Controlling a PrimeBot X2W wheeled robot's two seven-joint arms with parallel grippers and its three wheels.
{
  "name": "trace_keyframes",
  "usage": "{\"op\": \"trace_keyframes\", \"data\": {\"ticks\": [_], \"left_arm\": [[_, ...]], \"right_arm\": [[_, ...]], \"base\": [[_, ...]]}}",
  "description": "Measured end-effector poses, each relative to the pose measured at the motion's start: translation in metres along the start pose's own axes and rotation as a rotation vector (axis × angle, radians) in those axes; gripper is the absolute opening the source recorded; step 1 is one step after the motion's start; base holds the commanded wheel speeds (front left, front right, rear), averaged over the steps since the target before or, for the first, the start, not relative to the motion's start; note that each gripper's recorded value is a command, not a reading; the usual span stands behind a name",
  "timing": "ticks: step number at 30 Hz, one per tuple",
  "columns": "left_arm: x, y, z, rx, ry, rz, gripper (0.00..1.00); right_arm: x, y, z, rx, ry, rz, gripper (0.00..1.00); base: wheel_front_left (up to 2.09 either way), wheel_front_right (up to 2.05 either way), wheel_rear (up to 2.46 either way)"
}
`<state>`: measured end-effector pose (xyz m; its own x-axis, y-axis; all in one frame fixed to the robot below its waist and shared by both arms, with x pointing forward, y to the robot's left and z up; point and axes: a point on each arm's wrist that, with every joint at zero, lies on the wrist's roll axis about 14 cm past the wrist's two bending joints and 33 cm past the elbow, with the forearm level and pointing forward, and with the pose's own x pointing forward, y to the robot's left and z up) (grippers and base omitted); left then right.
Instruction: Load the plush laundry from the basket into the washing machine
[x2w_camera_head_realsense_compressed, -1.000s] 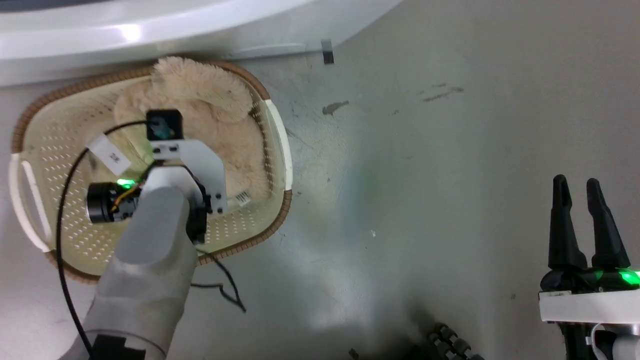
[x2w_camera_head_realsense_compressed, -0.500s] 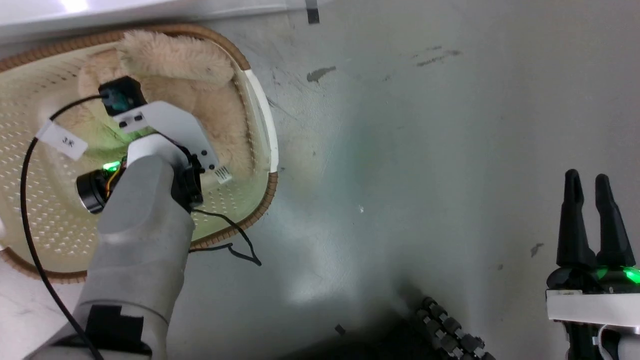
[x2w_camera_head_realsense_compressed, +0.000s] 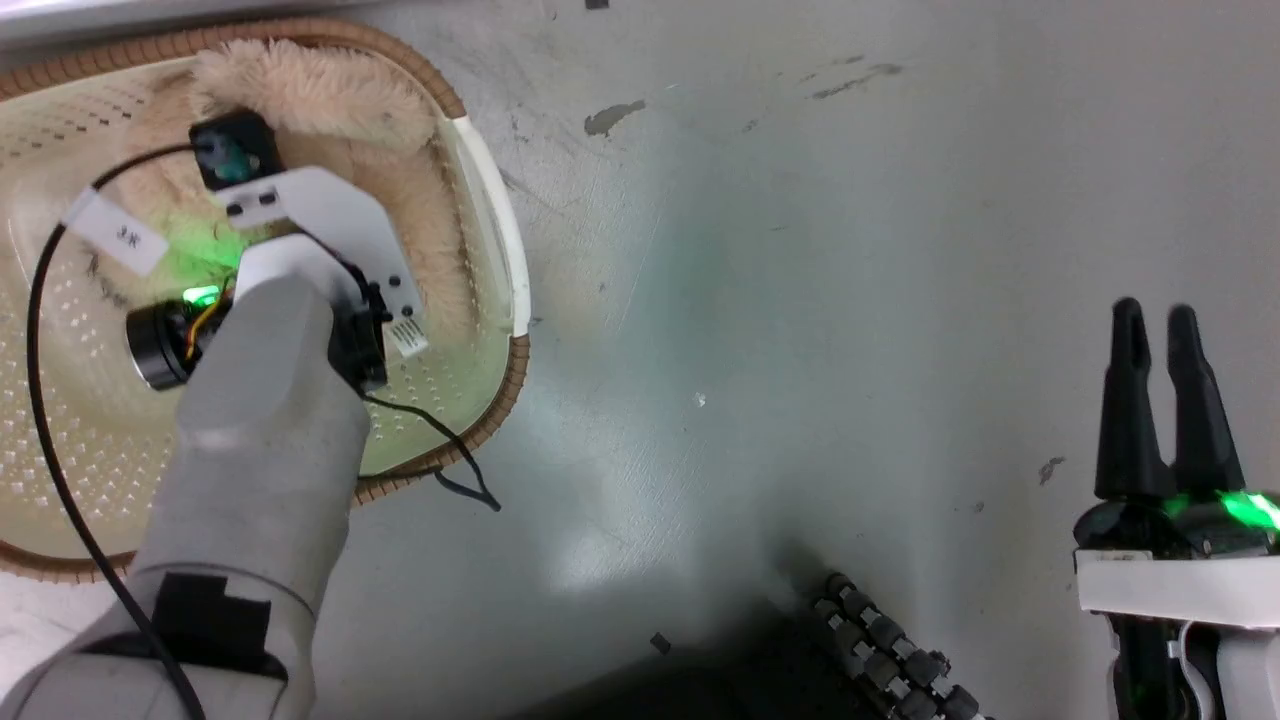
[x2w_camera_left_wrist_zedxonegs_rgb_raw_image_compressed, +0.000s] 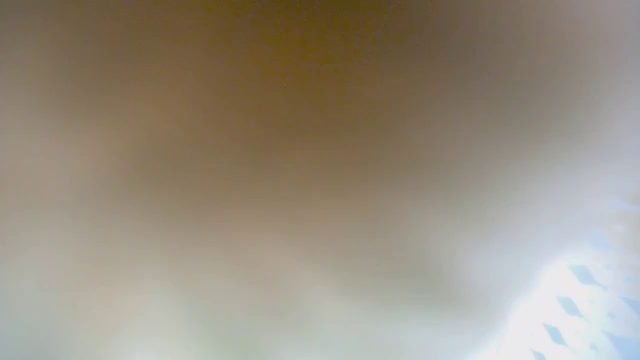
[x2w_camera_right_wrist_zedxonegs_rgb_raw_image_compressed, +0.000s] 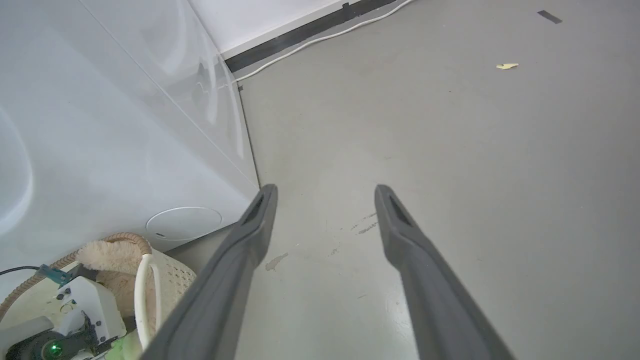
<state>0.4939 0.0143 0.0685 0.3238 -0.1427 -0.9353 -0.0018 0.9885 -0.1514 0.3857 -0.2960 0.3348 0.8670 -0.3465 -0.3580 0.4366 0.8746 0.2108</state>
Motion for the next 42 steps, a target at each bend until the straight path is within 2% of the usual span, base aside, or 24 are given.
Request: {"op": "trace_keyframes", "data": {"ticks": [9,15,25,34,42], "left_arm": [[-0.039,-0.009,0.009,-0.044,-0.104,-0.071,0.00],[-0.080,-0.015,0.026,-0.057,-0.199,-0.141,0.00],[-0.159,-0.007,0.045,-0.075,-0.374,-0.221,0.00],[-0.232,0.004,0.052,-0.128,-0.582,-0.233,0.00],[-0.297,0.011,0.064,-0.165,-0.789,-0.233,0.00]], "right_arm": [[0.002,0.017,0.023,0.027,-0.071,0.058,1.00],[0.000,0.032,0.041,0.029,-0.123,0.111,1.00],[-0.011,0.068,0.062,0.038,-0.181,0.228,1.00],[-0.033,0.094,0.081,0.057,-0.226,0.319,1.00],[-0.056,0.102,0.094,0.059,-0.262,0.362,1.00]], "base": [[0.00,0.00,0.00],[0.00,0.00,0.00],[0.00,0.00,0.00],[0.00,0.00,0.00],[0.00,0.00,0.00]]}}
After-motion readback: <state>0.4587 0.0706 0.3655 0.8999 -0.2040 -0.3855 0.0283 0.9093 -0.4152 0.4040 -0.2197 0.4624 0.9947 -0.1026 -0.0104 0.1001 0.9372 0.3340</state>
